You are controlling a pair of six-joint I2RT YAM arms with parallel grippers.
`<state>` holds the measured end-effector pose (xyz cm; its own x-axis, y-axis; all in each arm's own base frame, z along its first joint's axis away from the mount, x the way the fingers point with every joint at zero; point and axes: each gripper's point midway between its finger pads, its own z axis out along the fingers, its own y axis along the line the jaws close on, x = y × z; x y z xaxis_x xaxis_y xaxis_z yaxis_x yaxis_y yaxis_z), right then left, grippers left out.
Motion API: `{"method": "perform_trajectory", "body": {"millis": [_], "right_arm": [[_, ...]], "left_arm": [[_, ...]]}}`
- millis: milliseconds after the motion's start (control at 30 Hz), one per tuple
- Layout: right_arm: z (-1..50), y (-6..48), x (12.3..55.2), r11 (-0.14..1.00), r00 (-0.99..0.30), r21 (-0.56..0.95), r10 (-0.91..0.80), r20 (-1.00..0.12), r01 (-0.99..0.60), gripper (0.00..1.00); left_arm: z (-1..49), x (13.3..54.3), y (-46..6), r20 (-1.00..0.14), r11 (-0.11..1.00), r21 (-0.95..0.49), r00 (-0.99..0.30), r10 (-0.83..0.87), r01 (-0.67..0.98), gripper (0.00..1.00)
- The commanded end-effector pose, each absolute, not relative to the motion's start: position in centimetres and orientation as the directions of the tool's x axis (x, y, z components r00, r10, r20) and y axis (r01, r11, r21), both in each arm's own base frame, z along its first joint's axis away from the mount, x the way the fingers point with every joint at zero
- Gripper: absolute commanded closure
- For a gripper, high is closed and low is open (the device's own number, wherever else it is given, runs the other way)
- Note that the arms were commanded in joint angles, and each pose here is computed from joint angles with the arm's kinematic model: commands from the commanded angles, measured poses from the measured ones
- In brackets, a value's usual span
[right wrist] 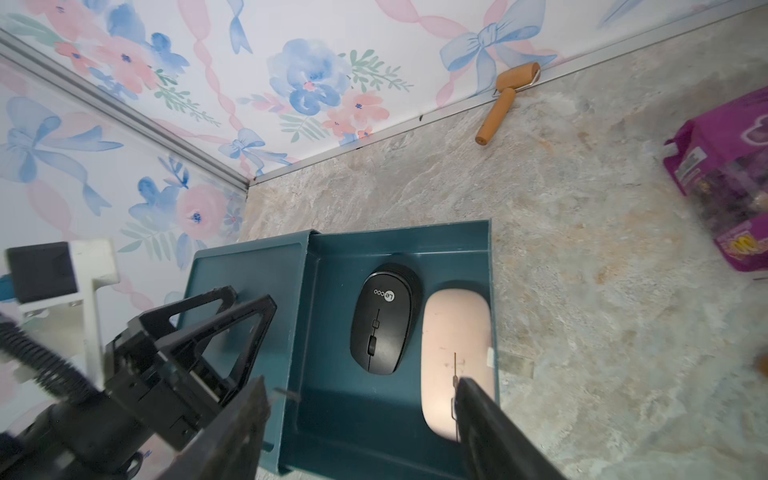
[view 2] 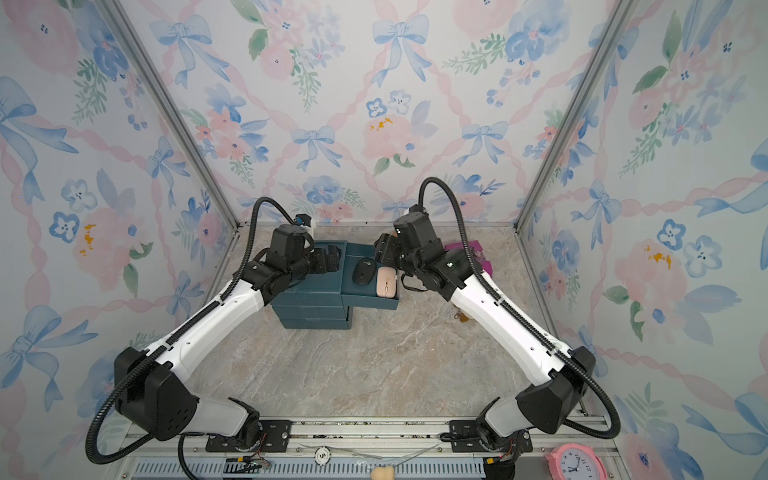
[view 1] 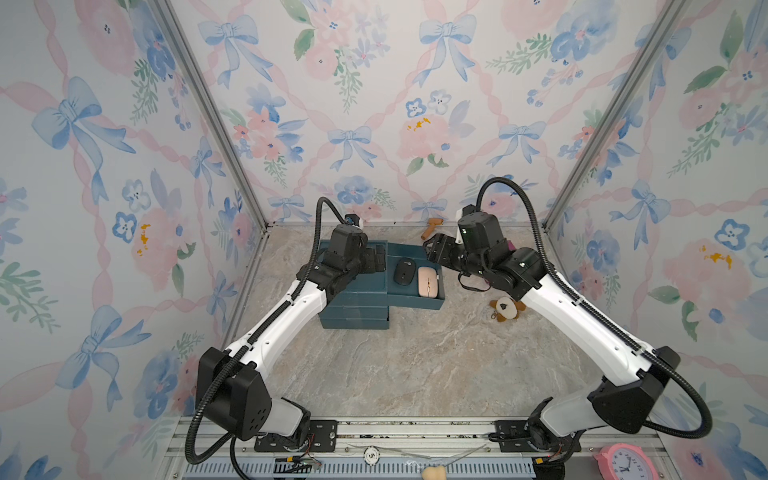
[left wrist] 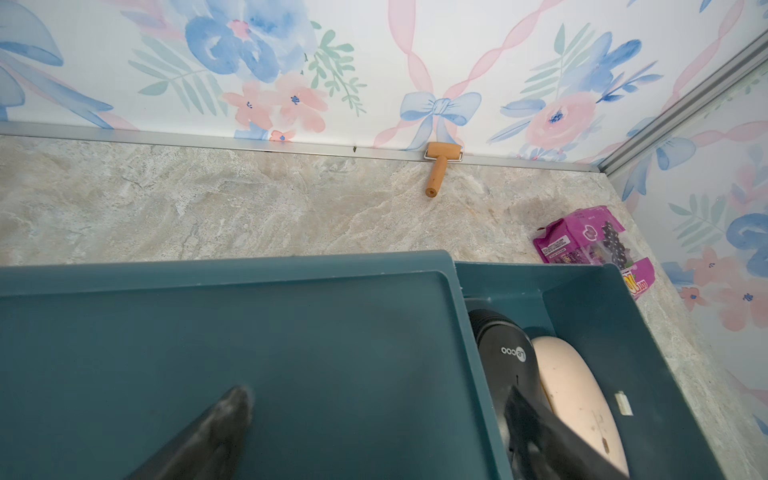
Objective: Take the mice out of the drawer
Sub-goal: Open the drawer in the storage box, then pick up the mouse from the drawer.
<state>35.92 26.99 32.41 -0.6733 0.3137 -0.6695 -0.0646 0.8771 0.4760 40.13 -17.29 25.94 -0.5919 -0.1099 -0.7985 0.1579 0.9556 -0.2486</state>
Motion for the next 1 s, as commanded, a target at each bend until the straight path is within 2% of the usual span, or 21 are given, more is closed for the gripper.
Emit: {"method": "perform_trajectory", "body": {"millis": [0,133,333,967], "right_arm": [[28.6,27.3,37.4,0.942,-0.679,0.33,0.281,-0.678,0.06,0.21],[26.6,30.1,38.6,0.954,-0.697,0.295,0.249,-0.672,0.057,0.2],[24.1,31.1,38.8,0.966,-0.728,0.235,0.24,-0.642,0.112,0.19],[19.6,33.5,39.7,0.968,-0.769,0.221,0.232,-0.596,0.121,0.26]], "left_arm": [[27.3,39.4,-17.0,-0.818,0.955,-0.24,-0.566,-0.102,0.176,0.02],[27.3,38.7,-16.6,-0.823,0.956,-0.23,-0.56,-0.091,0.184,0.02],[27.1,37.8,-16.0,-0.824,0.956,-0.228,-0.559,-0.088,0.185,0.02],[26.8,36.9,-14.9,-0.827,0.957,-0.229,-0.555,-0.094,0.18,0.02]]}}
